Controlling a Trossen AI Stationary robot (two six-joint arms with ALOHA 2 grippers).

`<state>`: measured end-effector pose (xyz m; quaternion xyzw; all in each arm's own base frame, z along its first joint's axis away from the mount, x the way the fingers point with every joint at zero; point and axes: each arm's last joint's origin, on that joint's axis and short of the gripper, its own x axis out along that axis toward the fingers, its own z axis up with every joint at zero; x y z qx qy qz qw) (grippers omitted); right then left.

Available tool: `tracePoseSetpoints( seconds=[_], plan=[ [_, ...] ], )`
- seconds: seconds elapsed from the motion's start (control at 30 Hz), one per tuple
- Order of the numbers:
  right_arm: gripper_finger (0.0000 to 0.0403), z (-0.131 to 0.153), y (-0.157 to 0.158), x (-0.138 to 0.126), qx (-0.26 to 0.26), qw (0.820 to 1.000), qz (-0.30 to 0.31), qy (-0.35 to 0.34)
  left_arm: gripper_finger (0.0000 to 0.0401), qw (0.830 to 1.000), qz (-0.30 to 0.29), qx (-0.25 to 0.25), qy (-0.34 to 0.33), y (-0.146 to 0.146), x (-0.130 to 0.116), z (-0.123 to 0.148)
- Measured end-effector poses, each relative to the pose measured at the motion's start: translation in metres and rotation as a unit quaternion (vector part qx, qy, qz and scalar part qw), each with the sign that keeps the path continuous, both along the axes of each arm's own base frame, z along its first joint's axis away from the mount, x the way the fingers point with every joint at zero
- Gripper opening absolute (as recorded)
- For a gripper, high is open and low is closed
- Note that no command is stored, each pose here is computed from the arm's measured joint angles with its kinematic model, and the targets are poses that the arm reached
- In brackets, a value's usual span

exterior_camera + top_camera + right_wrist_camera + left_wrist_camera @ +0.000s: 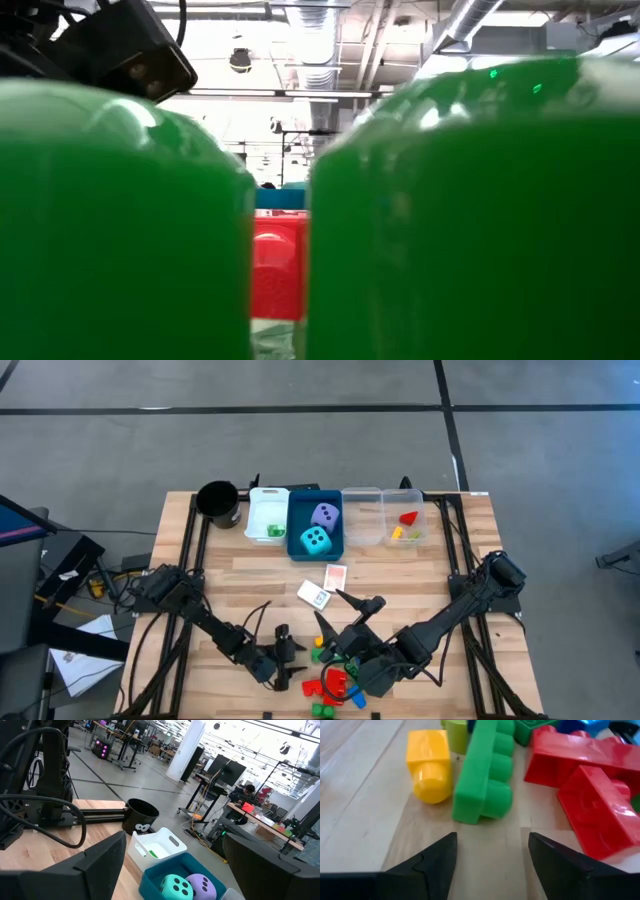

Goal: Pick & Place Toys
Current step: Put the large green game piece into the white bin

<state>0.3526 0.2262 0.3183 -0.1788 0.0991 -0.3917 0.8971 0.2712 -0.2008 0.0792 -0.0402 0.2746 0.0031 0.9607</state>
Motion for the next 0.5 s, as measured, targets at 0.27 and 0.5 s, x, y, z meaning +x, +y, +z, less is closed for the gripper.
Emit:
tracePoseSetpoints(
  seconds=[0.27, 0.5],
  plan=[
    [0.0327, 0.000, 0.000, 0.000, 0.000, 1.000, 0.000, -0.001, 0.0290, 1.000, 0.002, 0.008, -0.002, 0.007, 0.006, 0.000],
    [0.0327, 0.000, 0.000, 0.000, 0.001, 1.000, 0.000, -0.001, 0.0314, 0.999, 0.025, -0.005, -0.020, 0.018, 0.016, 0.003]
  ],
)
